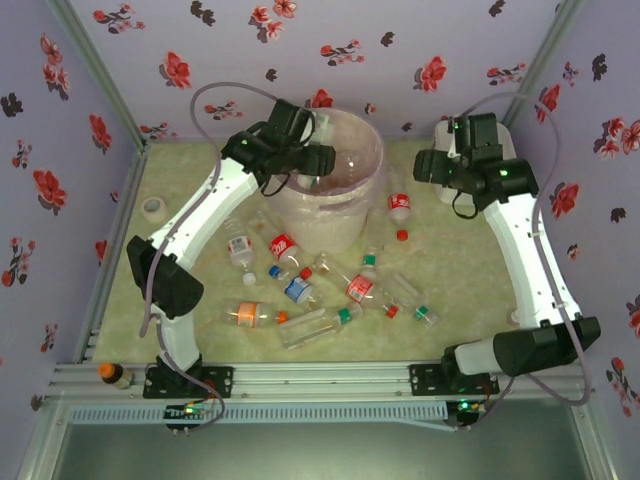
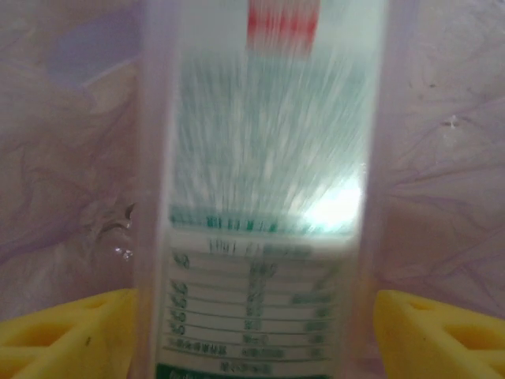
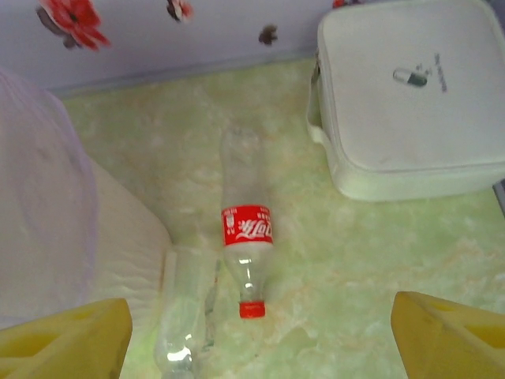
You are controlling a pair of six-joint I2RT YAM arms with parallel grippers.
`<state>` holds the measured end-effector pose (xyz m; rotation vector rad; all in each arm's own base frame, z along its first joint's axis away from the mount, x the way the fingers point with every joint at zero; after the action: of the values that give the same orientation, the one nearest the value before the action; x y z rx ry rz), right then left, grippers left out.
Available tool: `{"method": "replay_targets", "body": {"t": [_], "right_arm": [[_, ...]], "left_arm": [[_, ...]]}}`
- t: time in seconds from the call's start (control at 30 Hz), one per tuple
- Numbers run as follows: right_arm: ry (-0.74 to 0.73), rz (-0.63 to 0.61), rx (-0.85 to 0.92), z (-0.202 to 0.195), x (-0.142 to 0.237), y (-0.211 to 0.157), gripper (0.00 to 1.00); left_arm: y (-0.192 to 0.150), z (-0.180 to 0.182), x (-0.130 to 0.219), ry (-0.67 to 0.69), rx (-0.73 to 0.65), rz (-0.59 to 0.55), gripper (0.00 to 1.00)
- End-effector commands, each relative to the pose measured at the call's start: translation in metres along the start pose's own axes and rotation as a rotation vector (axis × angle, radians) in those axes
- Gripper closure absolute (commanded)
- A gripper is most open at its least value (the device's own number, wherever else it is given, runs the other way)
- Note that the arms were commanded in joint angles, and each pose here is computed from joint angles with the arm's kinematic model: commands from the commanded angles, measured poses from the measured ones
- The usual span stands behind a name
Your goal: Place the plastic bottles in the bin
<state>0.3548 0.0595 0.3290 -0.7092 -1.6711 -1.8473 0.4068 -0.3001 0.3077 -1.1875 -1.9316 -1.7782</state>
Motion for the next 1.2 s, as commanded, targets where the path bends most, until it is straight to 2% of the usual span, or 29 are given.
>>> {"method": "replay_targets", "body": {"t": [0.0, 0.1, 0.43, 0.67, 0.8, 0.97, 1.17], "right_arm": [[-0.030, 0.038, -0.017, -0.009, -0.006, -0.008, 0.13], [-0.028, 0.056, -0.031, -0.010, -0.009, -0.008, 0.12], [-0.031, 0.147, -0.059, -0.012, -0.058, -0.020, 0.12], [-0.035, 0.257, -0.054, -0.005, -0.128, -0.031, 0.13], [-0.033, 0.319, -0.047, 0.000, -0.176, -0.032, 0.13], [-0.052, 0.368, -0.044, 0.004, -0.222, -0.027, 0.13], [-0.097, 0.438, -0.034, 0.001, -0.271, -0.031, 0.13]], "left_arm": [[0.011, -0.008, 0.015, -0.039, 0.003, -0.038, 0.14], [0.011, -0.009, 0.018, -0.044, 0.000, -0.039, 0.06], [0.022, -0.010, 0.037, -0.058, -0.009, -0.080, 0.04], [0.032, -0.004, 0.066, -0.079, 0.017, -0.125, 0.00], [0.028, 0.026, 0.089, -0.058, 0.099, -0.171, 0.00], [0.005, 0.074, 0.115, -0.005, 0.207, -0.183, 0.00], [-0.064, 0.125, 0.126, 0.079, 0.331, -0.062, 0.00]]}}
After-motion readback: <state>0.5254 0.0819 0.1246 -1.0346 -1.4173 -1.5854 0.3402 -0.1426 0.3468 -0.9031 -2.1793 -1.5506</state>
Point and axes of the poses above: each hand's point on the last joint's axis, 136 mm out from that joint toward the fingers, its own x axis back along the fingers, its own z axis along the line the jaws close on, y = z × x, the point moved 1 cm from there along x, back along the fingers, and after that the axes turned 2 degrees about x, right-handed, at the moved point
